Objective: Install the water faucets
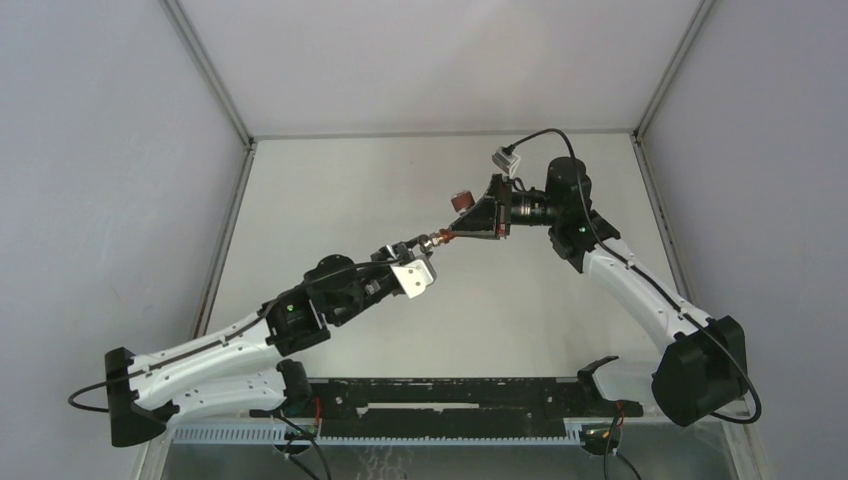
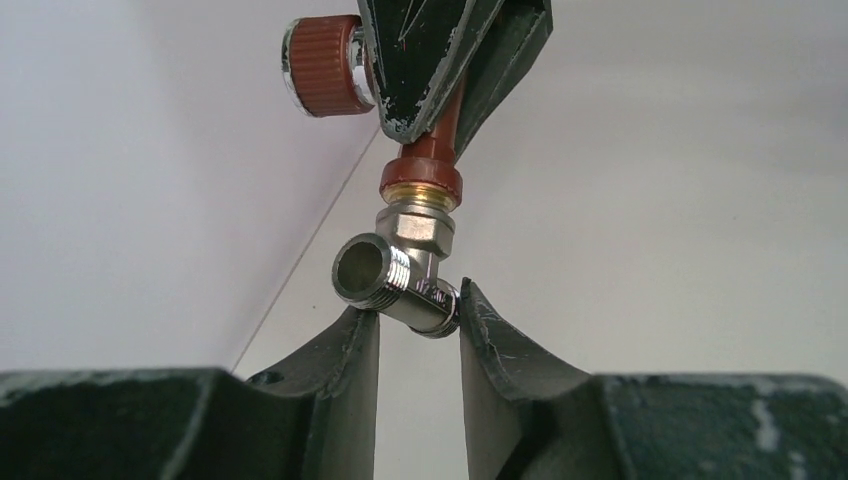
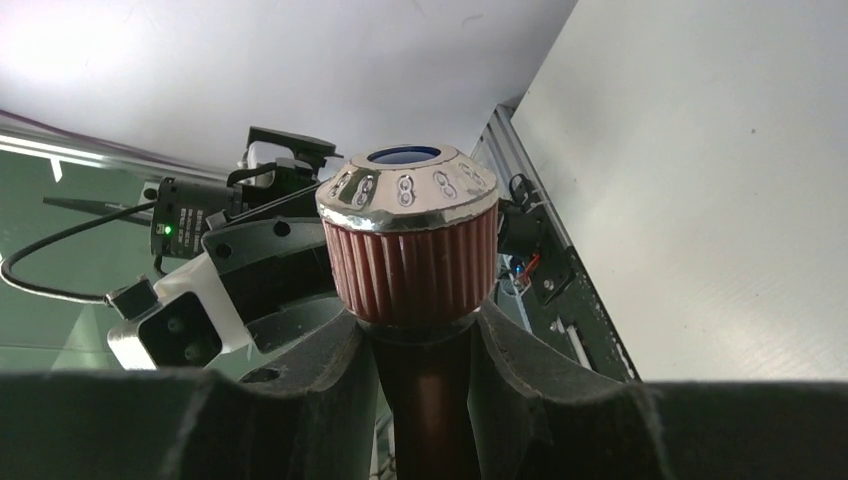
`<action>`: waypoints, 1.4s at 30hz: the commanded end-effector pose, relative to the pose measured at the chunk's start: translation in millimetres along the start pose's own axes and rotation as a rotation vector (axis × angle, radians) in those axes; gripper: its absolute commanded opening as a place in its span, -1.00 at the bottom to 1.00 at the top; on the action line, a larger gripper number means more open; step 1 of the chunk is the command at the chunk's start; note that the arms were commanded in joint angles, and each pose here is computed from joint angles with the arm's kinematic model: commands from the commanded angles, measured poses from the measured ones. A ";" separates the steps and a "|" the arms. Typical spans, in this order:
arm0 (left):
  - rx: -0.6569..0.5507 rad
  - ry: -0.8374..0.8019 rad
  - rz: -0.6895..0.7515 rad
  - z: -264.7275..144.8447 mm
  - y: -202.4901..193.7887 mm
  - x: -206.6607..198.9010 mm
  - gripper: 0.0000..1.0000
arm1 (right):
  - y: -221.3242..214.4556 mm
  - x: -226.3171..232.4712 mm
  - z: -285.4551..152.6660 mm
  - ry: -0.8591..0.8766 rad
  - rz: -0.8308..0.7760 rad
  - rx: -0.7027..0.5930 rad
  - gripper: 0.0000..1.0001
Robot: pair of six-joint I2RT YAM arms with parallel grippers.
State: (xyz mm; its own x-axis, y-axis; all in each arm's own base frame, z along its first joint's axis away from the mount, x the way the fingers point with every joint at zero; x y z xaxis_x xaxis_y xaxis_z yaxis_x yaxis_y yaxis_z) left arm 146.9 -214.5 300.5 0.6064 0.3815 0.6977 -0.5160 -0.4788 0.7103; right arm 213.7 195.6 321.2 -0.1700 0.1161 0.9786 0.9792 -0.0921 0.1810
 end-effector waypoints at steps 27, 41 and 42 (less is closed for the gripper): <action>-0.337 -0.243 -0.343 -7.1 23.3 4.6 0.67 | -15.3 28.5 14.6 0.168 -0.044 0.061 -1.00; -0.285 -0.107 -0.467 -22.9 6.5 11.7 0.86 | -14.6 25.0 11.4 0.170 -0.025 0.021 -1.00; -0.284 -0.105 -0.478 -23.6 5.0 12.5 0.86 | -14.1 24.8 11.0 0.169 -0.026 0.019 -1.00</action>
State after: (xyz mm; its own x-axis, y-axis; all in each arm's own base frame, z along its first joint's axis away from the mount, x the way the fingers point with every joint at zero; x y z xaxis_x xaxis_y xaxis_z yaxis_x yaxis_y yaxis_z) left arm 134.3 -199.7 313.3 0.8657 0.3637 0.3439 -0.3385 -0.0808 0.9375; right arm 198.8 213.2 327.8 -0.1482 -0.0029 0.9890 0.9878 -0.0488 0.1478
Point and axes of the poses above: each gripper's point midway between its finger pads, its own z axis out along the fingers, its own x axis along the line the jaws close on, y = z × x, the point moved 9 cm from there along -z, back along the fingers, and after that the axes turned 11 degrees about z, right-handed, at the moved point
